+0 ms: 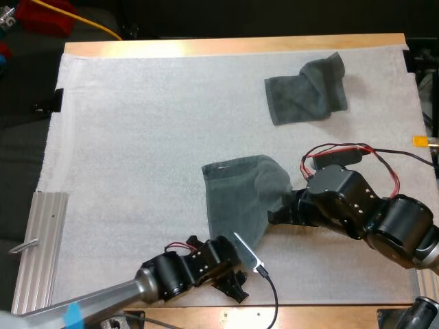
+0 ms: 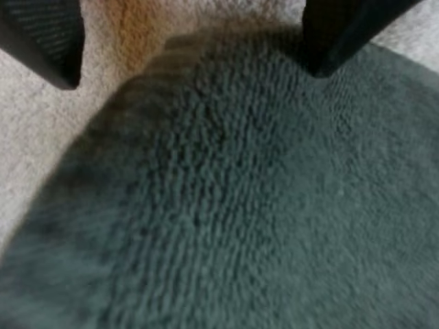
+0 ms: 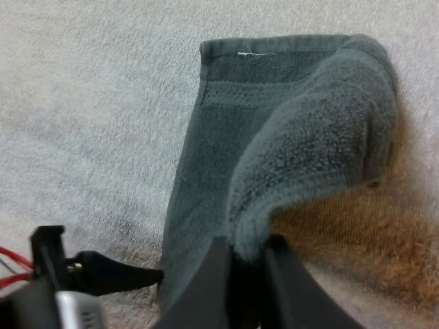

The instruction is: Pick towel from pile, fold and stack

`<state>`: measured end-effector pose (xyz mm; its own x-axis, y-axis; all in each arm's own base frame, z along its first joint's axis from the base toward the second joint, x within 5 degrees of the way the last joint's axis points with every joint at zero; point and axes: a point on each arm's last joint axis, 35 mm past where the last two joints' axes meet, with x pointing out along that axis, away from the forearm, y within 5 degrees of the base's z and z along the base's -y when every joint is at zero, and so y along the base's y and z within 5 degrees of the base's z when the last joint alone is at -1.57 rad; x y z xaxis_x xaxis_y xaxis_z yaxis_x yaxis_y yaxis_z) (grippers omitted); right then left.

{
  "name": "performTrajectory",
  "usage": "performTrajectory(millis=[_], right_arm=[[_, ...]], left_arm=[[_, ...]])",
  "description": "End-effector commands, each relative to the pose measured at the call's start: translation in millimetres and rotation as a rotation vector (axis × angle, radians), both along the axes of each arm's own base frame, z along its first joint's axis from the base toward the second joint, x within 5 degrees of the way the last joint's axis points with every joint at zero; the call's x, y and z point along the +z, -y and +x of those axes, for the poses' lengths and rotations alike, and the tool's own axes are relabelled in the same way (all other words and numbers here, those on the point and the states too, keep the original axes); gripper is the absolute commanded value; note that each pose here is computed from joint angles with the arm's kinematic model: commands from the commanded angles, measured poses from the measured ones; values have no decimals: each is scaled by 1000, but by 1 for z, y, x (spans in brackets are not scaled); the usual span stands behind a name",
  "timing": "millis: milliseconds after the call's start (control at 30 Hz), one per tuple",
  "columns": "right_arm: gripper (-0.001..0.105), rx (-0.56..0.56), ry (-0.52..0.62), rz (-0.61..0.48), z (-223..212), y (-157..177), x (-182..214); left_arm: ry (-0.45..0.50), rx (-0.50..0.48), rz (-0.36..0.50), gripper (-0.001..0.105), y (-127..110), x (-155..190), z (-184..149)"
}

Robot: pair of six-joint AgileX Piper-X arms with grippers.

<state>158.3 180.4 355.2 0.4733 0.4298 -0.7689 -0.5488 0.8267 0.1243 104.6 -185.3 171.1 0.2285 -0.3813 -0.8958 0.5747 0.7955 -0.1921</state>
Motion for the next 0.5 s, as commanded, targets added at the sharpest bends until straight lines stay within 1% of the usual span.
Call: performTrajectory(millis=[0, 100, 267, 333, 400, 467], right_arm=[[0, -5, 22, 5, -1, 1, 6], [0, -8, 20, 6, -1, 1, 6], [0, -7, 20, 6, -1, 1, 6], [0, -7, 20, 6, -1, 1, 6], [0, -7, 20, 6, -1, 1, 6], [0, -7, 20, 6, -1, 1, 6]], left_arm=[[-6, 7, 11, 64, 2, -5, 0], [-17, 12, 55, 64, 3, -15, 1], [-25, 14, 74, 63, 4, -19, 2], [-14, 19, 78, 59, 4, -19, 2], [-1, 25, 84, 47, 4, -19, 3], [3, 27, 87, 38, 3, -19, 3]])
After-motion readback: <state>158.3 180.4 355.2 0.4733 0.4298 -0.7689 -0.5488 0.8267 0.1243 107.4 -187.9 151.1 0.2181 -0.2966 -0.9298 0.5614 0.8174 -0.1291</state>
